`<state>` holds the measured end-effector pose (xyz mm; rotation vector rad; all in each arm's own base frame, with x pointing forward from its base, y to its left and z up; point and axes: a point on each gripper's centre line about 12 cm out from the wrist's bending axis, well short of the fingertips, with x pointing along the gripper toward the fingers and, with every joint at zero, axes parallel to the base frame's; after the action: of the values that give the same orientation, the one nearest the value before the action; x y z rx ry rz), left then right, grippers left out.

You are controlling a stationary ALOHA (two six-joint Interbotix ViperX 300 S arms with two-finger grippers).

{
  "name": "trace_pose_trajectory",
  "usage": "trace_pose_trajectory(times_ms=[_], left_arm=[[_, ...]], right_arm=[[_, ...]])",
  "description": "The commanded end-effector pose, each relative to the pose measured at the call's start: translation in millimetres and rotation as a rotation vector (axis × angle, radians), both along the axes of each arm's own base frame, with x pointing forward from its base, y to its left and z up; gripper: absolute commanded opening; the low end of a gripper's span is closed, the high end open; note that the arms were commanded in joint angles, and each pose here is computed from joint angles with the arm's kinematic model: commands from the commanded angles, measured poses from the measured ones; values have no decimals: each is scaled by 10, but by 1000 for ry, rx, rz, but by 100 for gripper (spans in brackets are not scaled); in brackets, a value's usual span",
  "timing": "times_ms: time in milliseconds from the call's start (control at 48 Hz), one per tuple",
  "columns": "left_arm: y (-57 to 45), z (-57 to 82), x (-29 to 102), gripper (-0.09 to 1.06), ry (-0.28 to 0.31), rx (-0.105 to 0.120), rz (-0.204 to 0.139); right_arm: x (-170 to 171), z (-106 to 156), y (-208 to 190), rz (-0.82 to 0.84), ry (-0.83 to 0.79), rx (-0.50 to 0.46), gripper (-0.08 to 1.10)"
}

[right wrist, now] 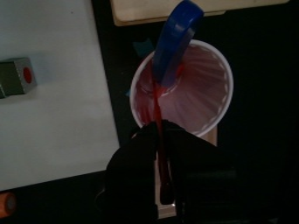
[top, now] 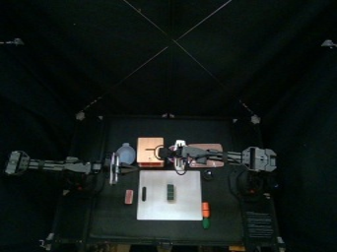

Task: Cut the sushi into 4 pieces with the knife
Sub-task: Grasp knife edge with left hand

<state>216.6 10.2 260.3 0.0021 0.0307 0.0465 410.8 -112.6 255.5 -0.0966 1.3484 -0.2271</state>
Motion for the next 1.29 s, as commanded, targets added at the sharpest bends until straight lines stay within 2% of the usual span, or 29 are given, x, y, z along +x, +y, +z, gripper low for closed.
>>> trace_pose_trajectory(times_ms=[21, 188, 312, 396, 417, 479, 521, 604, 750, 917, 1292], left_arm=[[15, 59, 19, 48, -20, 0, 7], [11, 41, 9, 49, -26, -2, 5], [10, 58, -4, 51, -62, -3, 5], [18, 74, -2, 55, -82, -19, 11], [25, 79, 1, 57, -89, -30, 16], [43, 70, 18, 62, -90, -52, 29], [54, 44, 46, 67, -79, -74, 39], [47, -2, 119, 75, -52, -91, 40], [2, -60, 338, 87, -7, -80, 19], [23, -63, 591, 90, -8, -58, 24], [122, -117, 979, 90, -53, -59, 59]], right_arm=[[-49, 496, -47, -18, -99, -25, -2], [-260, 1007, 29, -19, -211, -47, 2], [-529, 1383, 155, -14, -328, -61, 2], [-655, 1485, 327, 28, -422, -63, 2], [-677, 1493, 369, 39, -444, -61, 2], [-725, 1476, 518, 83, -531, -51, 3], [-755, 1454, 594, 103, -588, -43, 2], [-793, 1380, 713, 126, -727, -22, 2], [-883, 1108, 808, 123, -960, 28, 2], [-1040, 811, 859, 146, -1123, 49, 2], [-1099, 668, 897, 170, -1153, 51, 2]])
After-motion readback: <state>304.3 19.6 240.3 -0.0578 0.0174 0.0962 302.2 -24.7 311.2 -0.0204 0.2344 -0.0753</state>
